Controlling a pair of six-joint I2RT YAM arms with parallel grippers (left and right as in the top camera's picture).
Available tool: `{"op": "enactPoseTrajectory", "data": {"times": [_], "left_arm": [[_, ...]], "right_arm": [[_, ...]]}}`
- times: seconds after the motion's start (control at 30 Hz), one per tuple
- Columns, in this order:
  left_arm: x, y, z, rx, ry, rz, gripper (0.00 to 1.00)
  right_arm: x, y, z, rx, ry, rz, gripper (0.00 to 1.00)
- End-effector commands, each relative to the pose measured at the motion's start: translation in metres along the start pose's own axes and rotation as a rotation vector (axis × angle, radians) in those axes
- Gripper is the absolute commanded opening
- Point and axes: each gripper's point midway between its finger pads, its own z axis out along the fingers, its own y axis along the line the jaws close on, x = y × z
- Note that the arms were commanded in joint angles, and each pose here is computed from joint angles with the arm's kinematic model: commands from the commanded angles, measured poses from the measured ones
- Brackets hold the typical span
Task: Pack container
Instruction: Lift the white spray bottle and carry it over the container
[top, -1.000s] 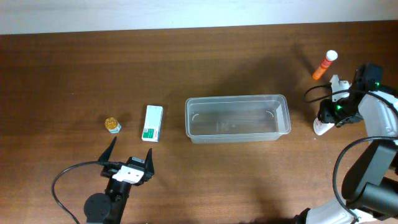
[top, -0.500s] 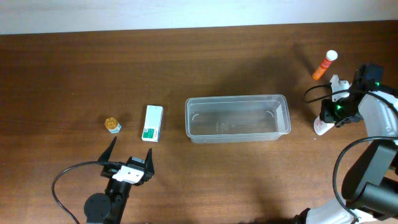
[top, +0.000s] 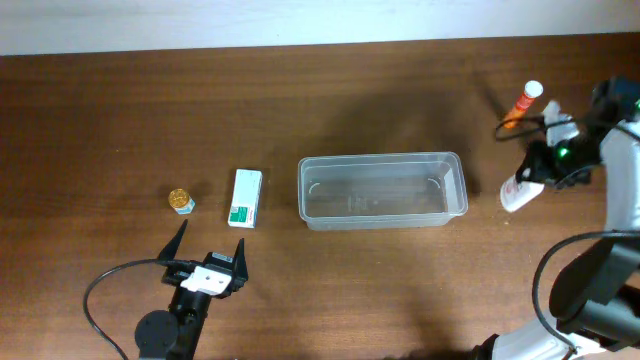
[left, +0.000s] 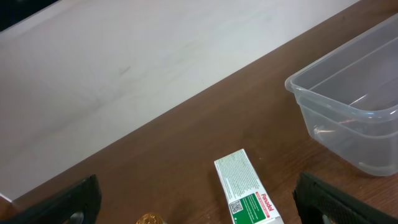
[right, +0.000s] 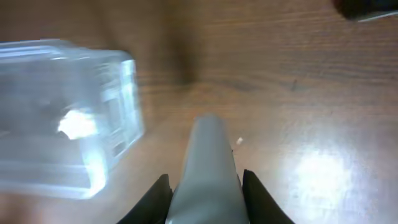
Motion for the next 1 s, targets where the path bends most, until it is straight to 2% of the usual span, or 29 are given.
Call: {"op": "enactPoseTrajectory", "data": {"times": [0.0, 0.23, 0.53, 0.73, 0.97], "left_arm": [[0.000, -0.001, 0.000, 0.007, -0.005, 0.005, 0.99], [0.000, -0.001, 0.000, 0.007, -0.005, 0.005, 0.99], [0.000, -0.001, 0.000, 0.007, -0.005, 0.005, 0.99], [0.000, -0.001, 0.000, 0.007, -0.005, 0.005, 0.99], [0.000, -0.001, 0.000, 0.007, -0.005, 0.005, 0.99]], "right_arm": [[-0.011, 0.023, -0.044, -0.055, -0.058, -0.013, 0.23], [-0.007, 0.067, -0.080, -0.079, -0.048, -0.045, 0.23], [-0.010, 0.149, -0.063, -0.113, -0.013, -0.229, 0.23], [-0.015, 0.172, -0.047, -0.012, -0.020, -0.245, 0.23], [-0.019, 0.167, -0.024, 0.130, -0.036, -0.119, 0.23]]}}
